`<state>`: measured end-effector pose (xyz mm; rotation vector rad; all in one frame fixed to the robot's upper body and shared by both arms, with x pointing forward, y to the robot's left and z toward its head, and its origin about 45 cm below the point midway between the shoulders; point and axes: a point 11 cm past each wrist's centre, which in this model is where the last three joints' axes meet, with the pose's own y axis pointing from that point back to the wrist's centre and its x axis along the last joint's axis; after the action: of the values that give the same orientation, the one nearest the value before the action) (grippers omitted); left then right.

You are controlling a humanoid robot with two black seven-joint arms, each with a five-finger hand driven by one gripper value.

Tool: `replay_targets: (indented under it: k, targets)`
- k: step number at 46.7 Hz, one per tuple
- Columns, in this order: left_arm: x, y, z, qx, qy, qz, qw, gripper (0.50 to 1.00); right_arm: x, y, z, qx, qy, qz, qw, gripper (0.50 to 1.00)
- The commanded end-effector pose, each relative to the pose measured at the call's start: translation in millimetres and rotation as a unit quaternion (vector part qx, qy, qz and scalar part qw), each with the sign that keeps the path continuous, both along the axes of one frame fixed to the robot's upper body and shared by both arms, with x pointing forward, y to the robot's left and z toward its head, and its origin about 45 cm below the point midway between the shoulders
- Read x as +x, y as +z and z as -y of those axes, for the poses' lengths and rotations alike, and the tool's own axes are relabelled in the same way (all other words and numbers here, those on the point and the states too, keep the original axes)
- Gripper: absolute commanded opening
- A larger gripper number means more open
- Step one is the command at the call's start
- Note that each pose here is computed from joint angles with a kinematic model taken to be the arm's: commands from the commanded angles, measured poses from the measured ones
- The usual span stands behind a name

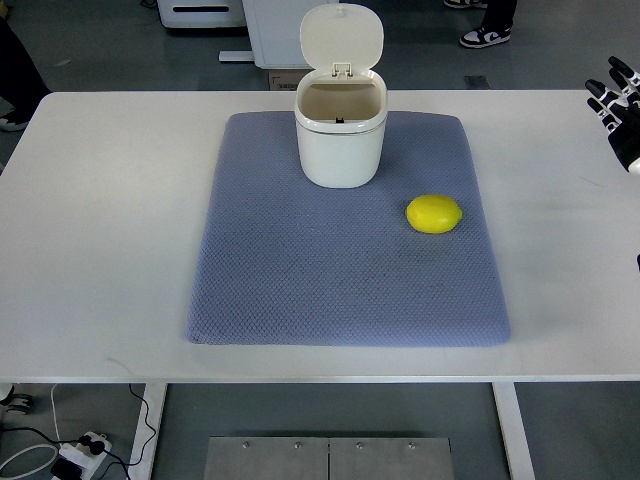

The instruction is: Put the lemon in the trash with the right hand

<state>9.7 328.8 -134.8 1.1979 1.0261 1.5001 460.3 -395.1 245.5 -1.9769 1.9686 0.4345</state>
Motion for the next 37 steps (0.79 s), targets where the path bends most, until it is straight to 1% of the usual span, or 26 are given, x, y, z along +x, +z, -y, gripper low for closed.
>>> replay_targets:
  k: [1,8,17,29,37]
  targets:
    - [0.0,0.0,-0.1,0.000,0.000,0.000,1.000,1.000,-0.4,-1.3,1.5,-0.002,-0.002,-0.002,1.000,1.000]
    - [0.0,0.0,0.1,0.000,0.000,0.000,1.000,1.000,1.6,1.6,3.2,-0.004,-0.010,-0.001,1.000,1.000]
    - [0.0,0.0,0.1,0.000,0.000,0.000,1.000,1.000,-0.1,-7.5,15.8,-0.023,-0.066,-0.028,0.997,1.000]
    - [0.0,0.0,-0.1,0.000,0.000,0.000,1.000,1.000,-0.5,-6.9,20.3,-0.023,-0.076,-0.026,0.996,1.000]
    - [0.0,0.0,0.1,0.000,0.000,0.000,1.000,1.000,-0.1,-7.6,15.0,-0.019,-0.068,-0.024,0.997,1.000]
